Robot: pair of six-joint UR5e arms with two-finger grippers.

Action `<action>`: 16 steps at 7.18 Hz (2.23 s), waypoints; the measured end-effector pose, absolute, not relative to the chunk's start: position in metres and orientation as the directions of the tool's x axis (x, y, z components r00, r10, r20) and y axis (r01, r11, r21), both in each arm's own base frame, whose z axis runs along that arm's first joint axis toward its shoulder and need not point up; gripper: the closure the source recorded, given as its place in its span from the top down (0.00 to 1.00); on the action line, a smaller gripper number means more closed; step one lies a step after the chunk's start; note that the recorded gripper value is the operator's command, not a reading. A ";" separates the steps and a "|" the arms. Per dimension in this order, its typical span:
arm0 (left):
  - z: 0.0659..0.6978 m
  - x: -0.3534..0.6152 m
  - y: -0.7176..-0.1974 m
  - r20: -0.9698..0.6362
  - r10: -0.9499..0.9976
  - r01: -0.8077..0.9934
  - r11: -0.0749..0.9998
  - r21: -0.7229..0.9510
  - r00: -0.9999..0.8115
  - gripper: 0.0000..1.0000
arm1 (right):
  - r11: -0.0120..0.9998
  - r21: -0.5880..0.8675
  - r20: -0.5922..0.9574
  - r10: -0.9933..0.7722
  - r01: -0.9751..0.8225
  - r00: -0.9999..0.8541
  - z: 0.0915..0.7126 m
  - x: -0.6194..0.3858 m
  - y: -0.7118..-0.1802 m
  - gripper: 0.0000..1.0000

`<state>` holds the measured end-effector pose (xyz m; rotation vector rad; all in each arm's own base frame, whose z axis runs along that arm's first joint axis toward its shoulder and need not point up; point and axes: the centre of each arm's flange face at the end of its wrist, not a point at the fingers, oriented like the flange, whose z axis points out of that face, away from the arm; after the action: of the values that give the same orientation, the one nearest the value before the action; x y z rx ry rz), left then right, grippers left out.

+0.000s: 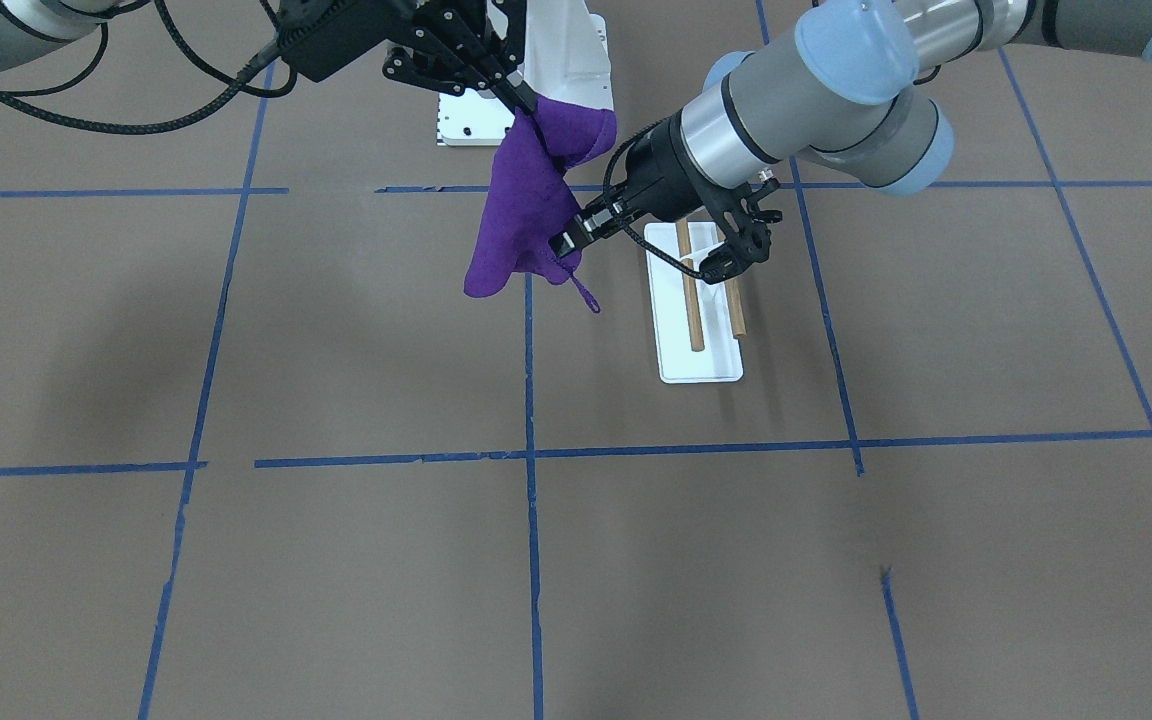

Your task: Hang towel on rack

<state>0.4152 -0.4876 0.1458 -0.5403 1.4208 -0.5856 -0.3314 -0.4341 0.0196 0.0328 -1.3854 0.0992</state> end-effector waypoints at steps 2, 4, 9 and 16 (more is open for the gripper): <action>0.145 0.413 -0.489 -0.750 -0.660 0.061 0.751 -0.658 0.048 0.00 | 0.997 -0.048 0.976 0.061 -0.066 0.209 0.054 -0.336 -0.421 1.00; 0.145 0.412 -0.489 -0.751 -0.658 0.066 0.752 -0.656 0.042 0.00 | 0.998 -0.036 0.978 0.048 -0.060 0.203 0.095 -0.330 -0.413 1.00; 0.190 0.375 -0.459 -0.794 -0.608 0.157 0.784 -0.601 -0.001 0.00 | 0.997 -0.037 0.978 0.051 -0.071 0.202 0.134 -0.315 -0.408 1.00; 0.330 0.323 -0.436 -0.798 -0.585 0.271 0.799 -0.536 0.147 0.00 | 0.994 -0.049 0.975 0.068 -0.094 0.212 0.145 -0.302 -0.412 1.00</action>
<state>0.3232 -0.4357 0.3299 -0.2927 1.2846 -0.6286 -0.3016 -0.4121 0.1451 0.0224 -1.3524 0.1123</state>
